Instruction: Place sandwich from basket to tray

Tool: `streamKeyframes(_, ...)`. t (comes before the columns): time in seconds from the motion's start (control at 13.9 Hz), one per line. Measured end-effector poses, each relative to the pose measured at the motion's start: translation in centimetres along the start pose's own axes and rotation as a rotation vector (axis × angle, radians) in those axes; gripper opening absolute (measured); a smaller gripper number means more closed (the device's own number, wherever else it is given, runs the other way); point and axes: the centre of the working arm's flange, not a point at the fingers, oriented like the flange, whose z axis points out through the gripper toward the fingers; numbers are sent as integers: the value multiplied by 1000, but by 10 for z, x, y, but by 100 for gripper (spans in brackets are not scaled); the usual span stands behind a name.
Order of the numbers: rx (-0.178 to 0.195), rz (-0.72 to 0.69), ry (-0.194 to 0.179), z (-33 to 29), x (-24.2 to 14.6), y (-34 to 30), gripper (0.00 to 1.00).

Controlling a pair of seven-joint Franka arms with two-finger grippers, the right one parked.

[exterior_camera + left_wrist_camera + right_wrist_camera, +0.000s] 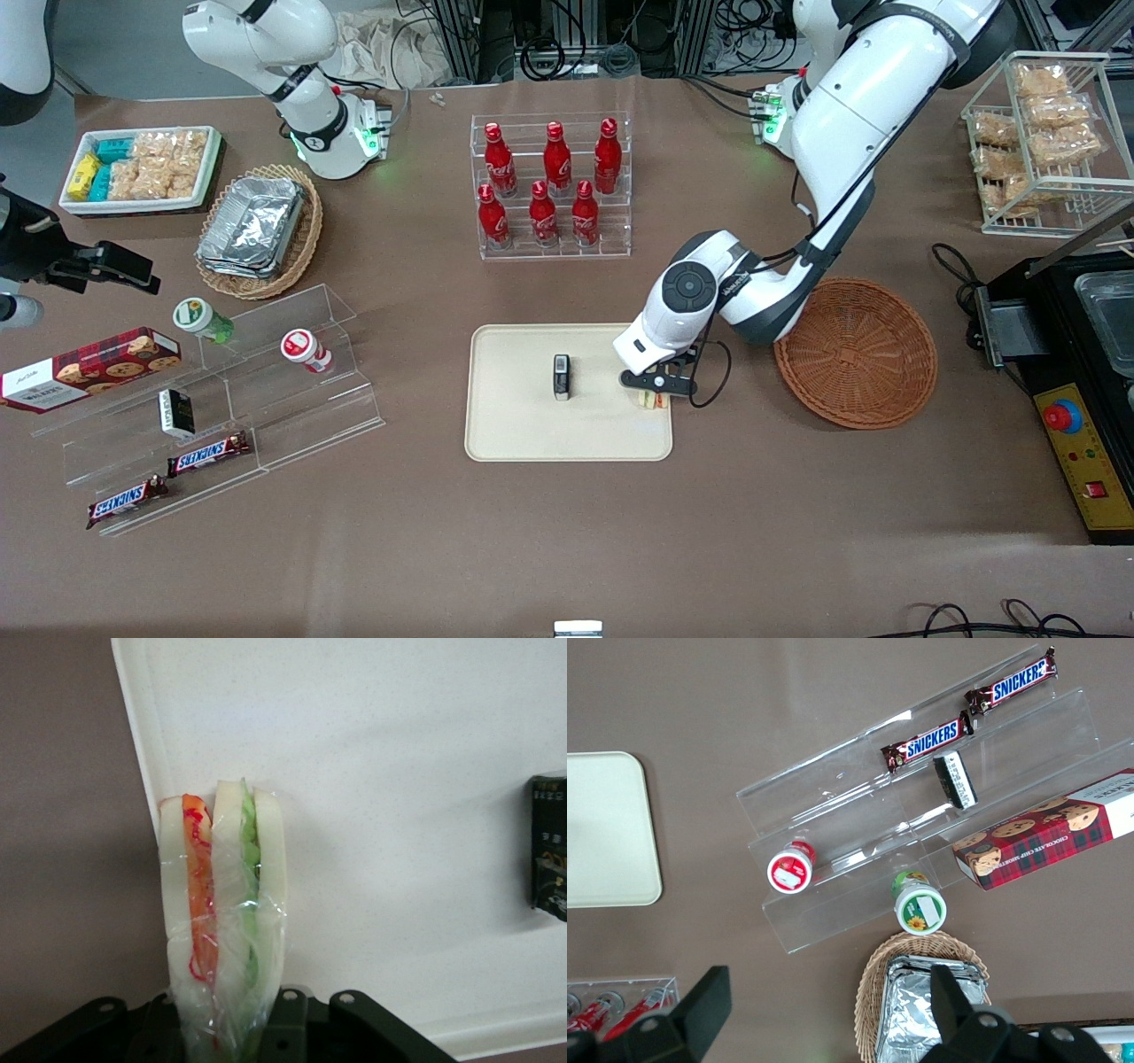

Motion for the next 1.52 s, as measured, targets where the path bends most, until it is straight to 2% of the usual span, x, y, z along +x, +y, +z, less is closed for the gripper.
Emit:
streamKeyframes(0.29, -16, -6, 22, -8, 9, 3, 20)
streamKeyframes(0.51, -29, -4, 18, 1, 9, 7, 19)
streamKeyframes(0.65, -33, -5, 22, 1, 11, 7, 33)
streamKeyframes(0.87, -36, -9, 26, -1, 12, 7, 65)
streamKeyframes(1.01, -39, -35, 44, -21, 17, 12, 85)
streamKeyframes(1.08, -23, -55, 48, -42, 18, 15, 96)
streamKeyframes(1.15, -1, -73, 52, -69, 18, 16, 100)
streamKeyframes(1.23, 13, -93, 62, -101, 17, 16, 100)
streamKeyframes(1.52, -3, -199, 98, -232, 1, 0, 100)
